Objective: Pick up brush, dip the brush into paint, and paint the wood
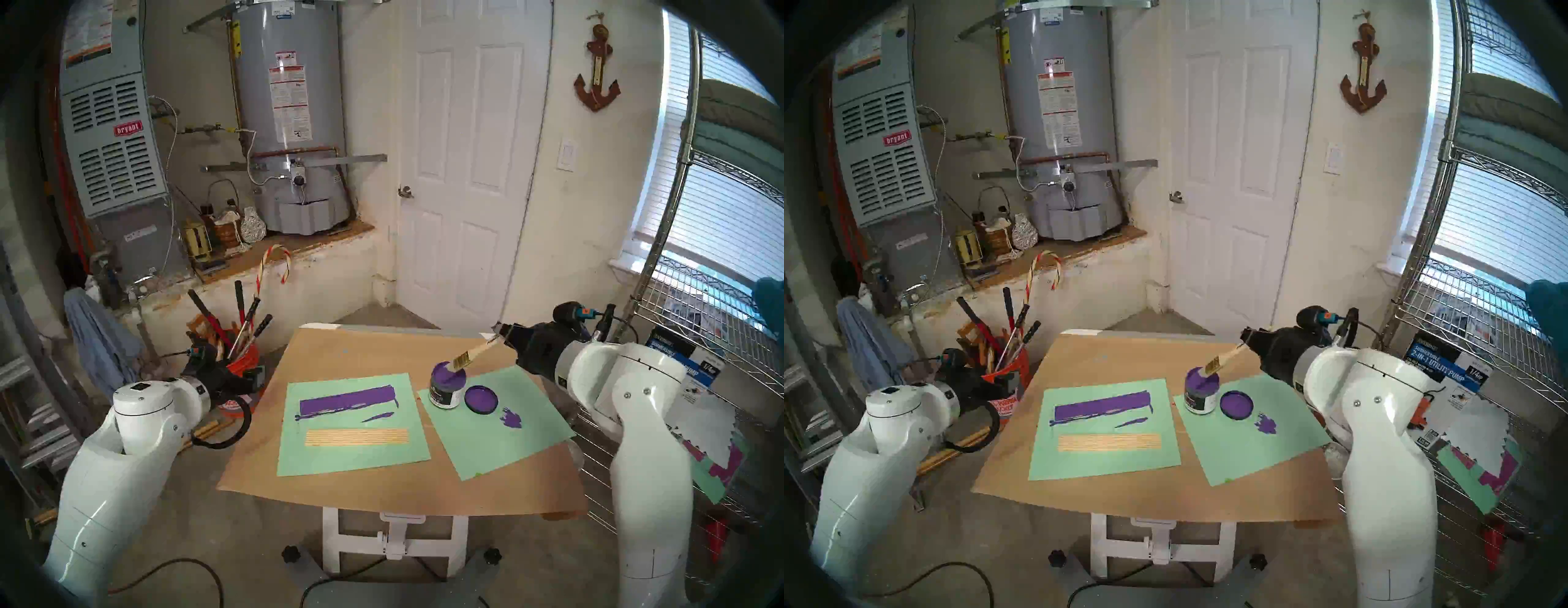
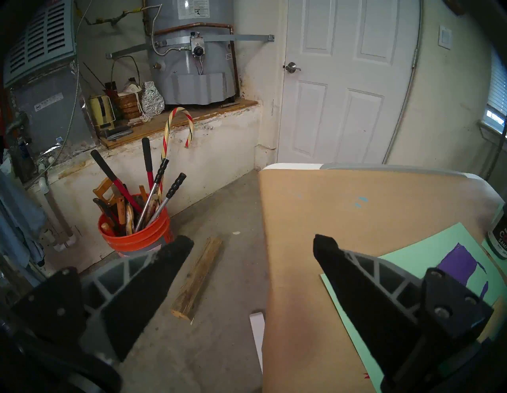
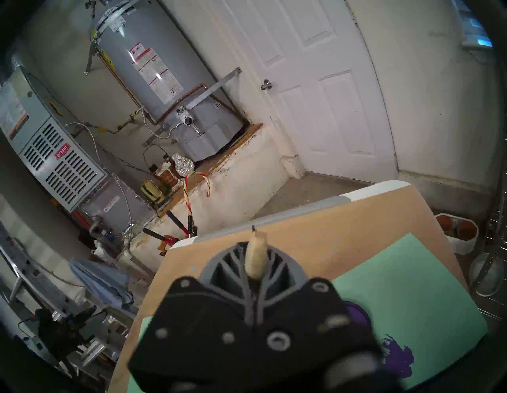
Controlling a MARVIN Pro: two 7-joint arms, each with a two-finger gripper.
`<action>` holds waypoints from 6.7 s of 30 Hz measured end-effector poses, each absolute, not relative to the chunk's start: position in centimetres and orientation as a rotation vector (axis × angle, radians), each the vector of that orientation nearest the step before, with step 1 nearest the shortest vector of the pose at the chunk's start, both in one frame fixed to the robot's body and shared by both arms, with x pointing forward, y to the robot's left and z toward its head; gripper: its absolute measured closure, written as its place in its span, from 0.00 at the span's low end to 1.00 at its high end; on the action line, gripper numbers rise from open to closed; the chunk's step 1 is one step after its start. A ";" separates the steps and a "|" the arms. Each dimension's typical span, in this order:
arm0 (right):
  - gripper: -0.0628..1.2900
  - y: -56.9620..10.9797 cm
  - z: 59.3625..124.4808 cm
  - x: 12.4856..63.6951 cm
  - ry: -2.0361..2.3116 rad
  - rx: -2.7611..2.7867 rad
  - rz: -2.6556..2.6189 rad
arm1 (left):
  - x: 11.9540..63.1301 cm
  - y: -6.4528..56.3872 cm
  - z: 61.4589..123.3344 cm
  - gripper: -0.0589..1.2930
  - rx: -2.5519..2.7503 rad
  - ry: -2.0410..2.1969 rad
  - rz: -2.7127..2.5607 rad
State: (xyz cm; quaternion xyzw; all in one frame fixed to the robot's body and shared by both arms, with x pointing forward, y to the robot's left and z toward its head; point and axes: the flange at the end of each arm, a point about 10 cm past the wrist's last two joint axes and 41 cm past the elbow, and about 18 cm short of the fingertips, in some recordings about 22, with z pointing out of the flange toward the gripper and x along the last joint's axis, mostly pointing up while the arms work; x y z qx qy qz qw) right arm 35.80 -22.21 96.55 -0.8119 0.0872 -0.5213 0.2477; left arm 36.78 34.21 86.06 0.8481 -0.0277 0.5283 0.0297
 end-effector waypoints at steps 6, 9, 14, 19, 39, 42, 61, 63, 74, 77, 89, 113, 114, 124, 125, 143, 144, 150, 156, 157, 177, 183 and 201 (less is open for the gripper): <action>0.97 -22.1 96.5 35.8 0.239 -2.215 -1.419 | 36.8 34.2 86.1 0.03 2.615 -0.085 1.629; 0.97 -22.1 96.5 35.8 0.241 -2.215 -1.419 | 36.8 34.2 86.1 0.03 2.615 -0.085 1.629; 0.97 -22.1 96.5 35.8 0.244 -2.212 -1.417 | 36.8 34.2 86.1 0.03 2.615 -0.085 1.629; 0.97 -22.1 96.5 35.8 0.251 -2.208 -1.415 | 36.8 34.2 86.1 0.03 2.615 -0.085 1.629; 0.97 -23.4 96.7 36.1 0.315 -2.183 -1.418 | 36.8 34.2 86.1 0.03 2.615 -0.085 1.629; 0.97 -23.6 96.7 36.1 0.332 -2.170 -1.419 | 36.8 34.2 86.1 0.03 2.615 -0.085 1.629; 0.97 -24.5 97.1 35.5 0.421 -2.104 -1.411 | 36.8 34.2 86.1 0.03 2.615 -0.085 1.629; 0.97 -24.7 97.3 35.4 0.432 -2.094 -1.411 | 36.8 34.2 86.1 0.03 2.615 -0.085 1.629; 0.97 -24.7 97.3 34.9 0.451 -2.071 -1.393 | 36.8 34.2 86.1 0.03 2.615 -0.085 1.629; 0.97 -24.7 97.3 34.8 0.451 -2.068 -1.386 | 36.8 34.2 86.1 0.03 2.615 -0.085 1.629; 0.97 -24.5 97.3 34.6 0.443 -2.060 -1.375 | 36.8 34.2 86.1 0.03 2.615 -0.085 1.629; 0.97 -17.0 97.1 31.3 0.397 -1.935 -1.197 | 36.8 34.2 86.0 0.03 2.616 -0.086 1.628; 0.97 -16.8 97.0 31.2 0.397 -1.935 -1.193 | 36.8 34.2 86.0 0.03 2.616 -0.086 1.628; 0.97 -13.2 96.0 30.2 0.409 -1.933 -1.177 | 36.8 34.2 86.0 0.03 2.616 -0.085 1.628; 0.97 -13.1 95.9 30.2 0.410 -1.931 -1.176 | 36.8 34.2 86.0 0.03 2.616 -0.085 1.629; 0.97 -9.3 93.9 28.8 0.361 -1.945 -1.149 | 36.8 34.2 86.1 0.03 2.615 -0.086 1.629; 0.97 -9.2 93.8 28.7 0.357 -1.947 -1.148 | 36.8 34.2 86.1 0.03 2.615 -0.086 1.629; 0.97 -8.5 93.0 28.6 0.340 -1.960 -1.134 | 36.8 34.2 86.1 0.03 2.615 -0.086 1.629; 0.97 -7.3 92.2 28.7 0.313 -1.975 -1.113 | 36.8 34.2 86.1 0.03 2.615 -0.086 1.629; 0.97 -7.1 92.0 28.8 0.308 -1.979 -1.109 | 36.8 34.2 86.1 0.03 2.615 -0.086 1.629; 0.97 -5.1 90.3 29.8 0.305 -2.027 -1.096 | 36.8 34.2 86.1 0.03 2.615 -0.085 1.629; 0.97 -4.4 89.9 29.9 0.302 -2.033 -1.089 | 36.8 34.2 86.1 0.03 2.615 -0.085 1.629; 0.97 -3.9 89.5 29.7 0.283 -2.050 -1.111 | 36.8 34.2 86.1 0.03 2.615 -0.085 1.629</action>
